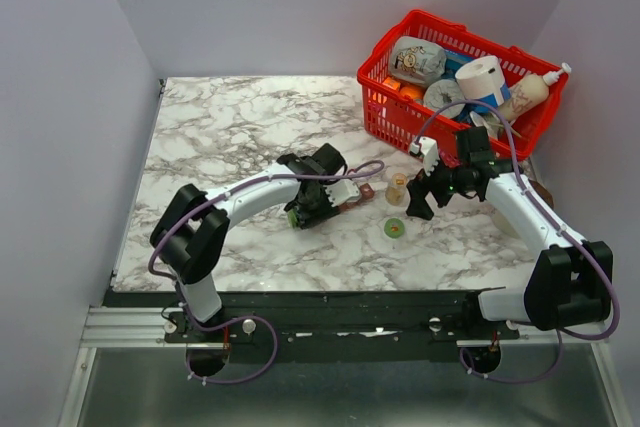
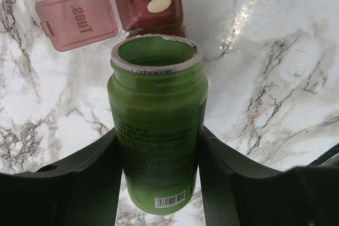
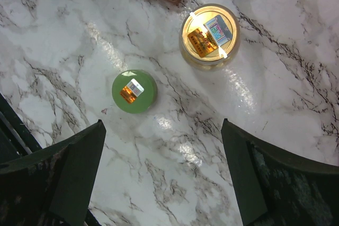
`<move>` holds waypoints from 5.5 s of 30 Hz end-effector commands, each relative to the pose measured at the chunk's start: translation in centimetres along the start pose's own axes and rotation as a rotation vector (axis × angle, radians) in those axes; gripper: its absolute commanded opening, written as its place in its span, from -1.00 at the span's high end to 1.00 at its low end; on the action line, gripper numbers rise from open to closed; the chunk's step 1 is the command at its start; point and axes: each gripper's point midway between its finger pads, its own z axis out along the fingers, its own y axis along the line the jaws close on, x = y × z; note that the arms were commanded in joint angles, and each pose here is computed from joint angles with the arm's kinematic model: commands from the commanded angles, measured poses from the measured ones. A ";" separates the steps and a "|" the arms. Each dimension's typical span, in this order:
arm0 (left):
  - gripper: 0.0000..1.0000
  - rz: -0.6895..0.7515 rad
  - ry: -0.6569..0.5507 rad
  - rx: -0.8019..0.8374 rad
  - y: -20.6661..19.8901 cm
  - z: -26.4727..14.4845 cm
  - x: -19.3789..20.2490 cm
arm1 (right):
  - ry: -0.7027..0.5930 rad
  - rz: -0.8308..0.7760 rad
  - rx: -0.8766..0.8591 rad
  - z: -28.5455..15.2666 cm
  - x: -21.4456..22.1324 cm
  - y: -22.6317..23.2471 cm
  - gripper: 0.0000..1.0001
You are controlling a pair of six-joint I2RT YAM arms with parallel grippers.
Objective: Sort the pills into containers
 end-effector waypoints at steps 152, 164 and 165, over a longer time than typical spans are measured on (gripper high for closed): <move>1.00 0.247 -1.285 0.119 -9.9 -17.5 -3.6 | -0.127 -0.652 -0.407 0.6 -6.0 11.5 0.67; 1.00 0.129 -1.229 0.359 -10.8 -16.8 -6.3 | -0.411 -0.756 -0.679 -7.9 -14.6 21.6 0.69; 1.00 0.135 -1.232 0.363 -10.8 -17.0 -6.5 | -0.406 -0.772 -0.693 -7.8 -14.7 22.3 0.69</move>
